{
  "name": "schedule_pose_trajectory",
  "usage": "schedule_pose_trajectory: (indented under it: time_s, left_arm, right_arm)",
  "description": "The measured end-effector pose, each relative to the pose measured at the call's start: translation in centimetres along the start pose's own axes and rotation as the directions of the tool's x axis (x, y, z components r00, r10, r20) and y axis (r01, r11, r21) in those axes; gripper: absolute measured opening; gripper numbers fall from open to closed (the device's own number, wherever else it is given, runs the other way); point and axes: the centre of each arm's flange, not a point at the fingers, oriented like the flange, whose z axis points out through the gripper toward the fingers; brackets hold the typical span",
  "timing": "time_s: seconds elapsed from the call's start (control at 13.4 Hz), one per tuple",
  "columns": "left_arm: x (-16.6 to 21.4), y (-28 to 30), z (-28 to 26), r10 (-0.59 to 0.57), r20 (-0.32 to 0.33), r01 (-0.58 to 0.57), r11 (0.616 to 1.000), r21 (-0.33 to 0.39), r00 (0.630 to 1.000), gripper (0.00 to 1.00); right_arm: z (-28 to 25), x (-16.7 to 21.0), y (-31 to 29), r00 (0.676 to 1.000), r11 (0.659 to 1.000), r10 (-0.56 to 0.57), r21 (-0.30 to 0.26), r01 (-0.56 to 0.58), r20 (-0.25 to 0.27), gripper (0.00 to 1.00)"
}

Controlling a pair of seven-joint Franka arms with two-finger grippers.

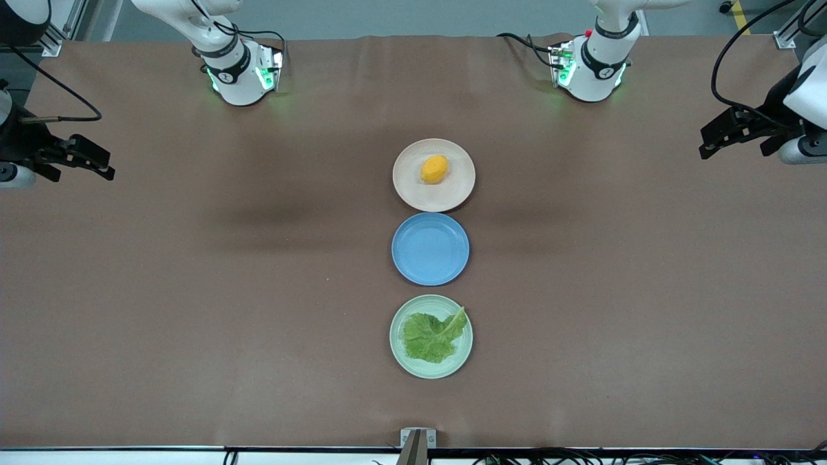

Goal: Pick lemon and lettuce from plates

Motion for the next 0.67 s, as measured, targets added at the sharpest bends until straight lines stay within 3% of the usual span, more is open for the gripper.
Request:
schedule_pose_trajectory:
  time_s: [0.67]
  left_arm:
    - [0.52,0.05,0.15,0.002,-0.004,-0.002,1.000,-0.002,1.000,1.00]
  right_arm:
    - [0.19,-0.01,-0.64,1.000,1.000,-0.006,0.020,0.006,0.005,1.00]
